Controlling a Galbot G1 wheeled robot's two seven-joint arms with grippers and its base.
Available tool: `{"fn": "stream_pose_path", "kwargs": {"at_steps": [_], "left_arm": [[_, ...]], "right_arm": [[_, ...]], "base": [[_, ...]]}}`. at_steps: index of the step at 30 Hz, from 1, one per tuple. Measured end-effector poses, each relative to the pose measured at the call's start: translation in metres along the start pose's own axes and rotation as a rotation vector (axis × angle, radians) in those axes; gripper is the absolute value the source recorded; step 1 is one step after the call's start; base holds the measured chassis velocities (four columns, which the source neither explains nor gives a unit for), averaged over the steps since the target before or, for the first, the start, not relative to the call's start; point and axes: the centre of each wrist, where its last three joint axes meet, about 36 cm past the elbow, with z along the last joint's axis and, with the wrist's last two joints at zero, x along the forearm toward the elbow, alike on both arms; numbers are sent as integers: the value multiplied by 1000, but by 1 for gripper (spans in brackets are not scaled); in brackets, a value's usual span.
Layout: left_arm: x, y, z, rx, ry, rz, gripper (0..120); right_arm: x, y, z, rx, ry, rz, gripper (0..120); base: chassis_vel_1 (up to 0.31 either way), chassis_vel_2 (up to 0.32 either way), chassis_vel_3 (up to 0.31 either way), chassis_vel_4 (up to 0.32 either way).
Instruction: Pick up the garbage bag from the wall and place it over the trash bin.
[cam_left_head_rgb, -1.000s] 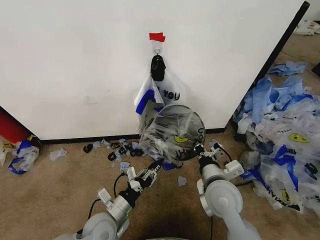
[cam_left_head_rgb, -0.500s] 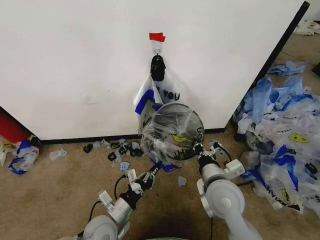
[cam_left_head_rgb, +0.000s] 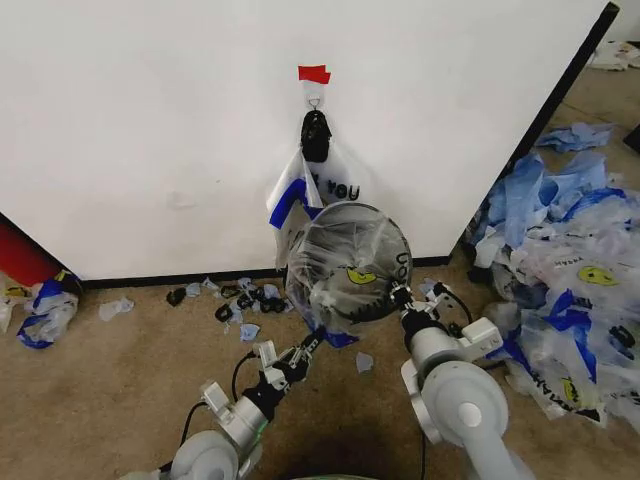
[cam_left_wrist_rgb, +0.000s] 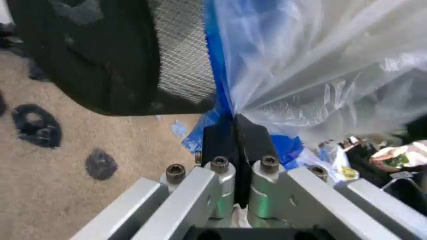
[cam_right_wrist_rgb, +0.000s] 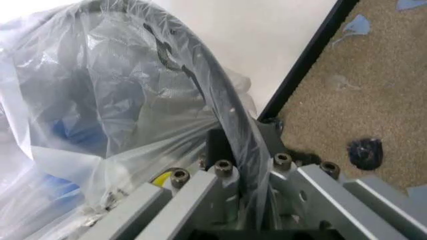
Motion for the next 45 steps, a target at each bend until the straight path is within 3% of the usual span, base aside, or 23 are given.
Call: {"fn": "stream_pose_path", "kwargs": {"at_steps": [13, 15, 23, 29, 34, 39, 45], "left_arm": [[-8, 13, 8, -31, -24, -29, 1], [-4, 15, 10, -41, -11, -37, 13], [19, 25, 10, -94, 37, -58, 37], [58, 26, 5, -179, 74, -85, 62], [70, 34, 0, -234, 69, -127, 79], [57, 28, -24, -254, 2, -141, 95], [35, -33, -88, -270, -59, -76, 100]], "right_arm": [[14, 8, -3, 4, 27, -23, 0], [15, 9, -3, 8, 30, -25, 0], [8, 7, -6, 10, 15, -25, 0], [-19, -10, 4, 37, -39, -8, 0], [-31, -13, 9, 26, -39, 9, 0], [-44, -26, 21, 97, -114, 33, 0], [-51, -66, 50, 421, -215, 23, 0]], "base": [[0, 0, 0, 0], [0, 0, 0, 0], [0, 0, 0, 0], [0, 0, 0, 0], [0, 0, 0, 0], [0, 0, 0, 0], [0, 0, 0, 0]]}}
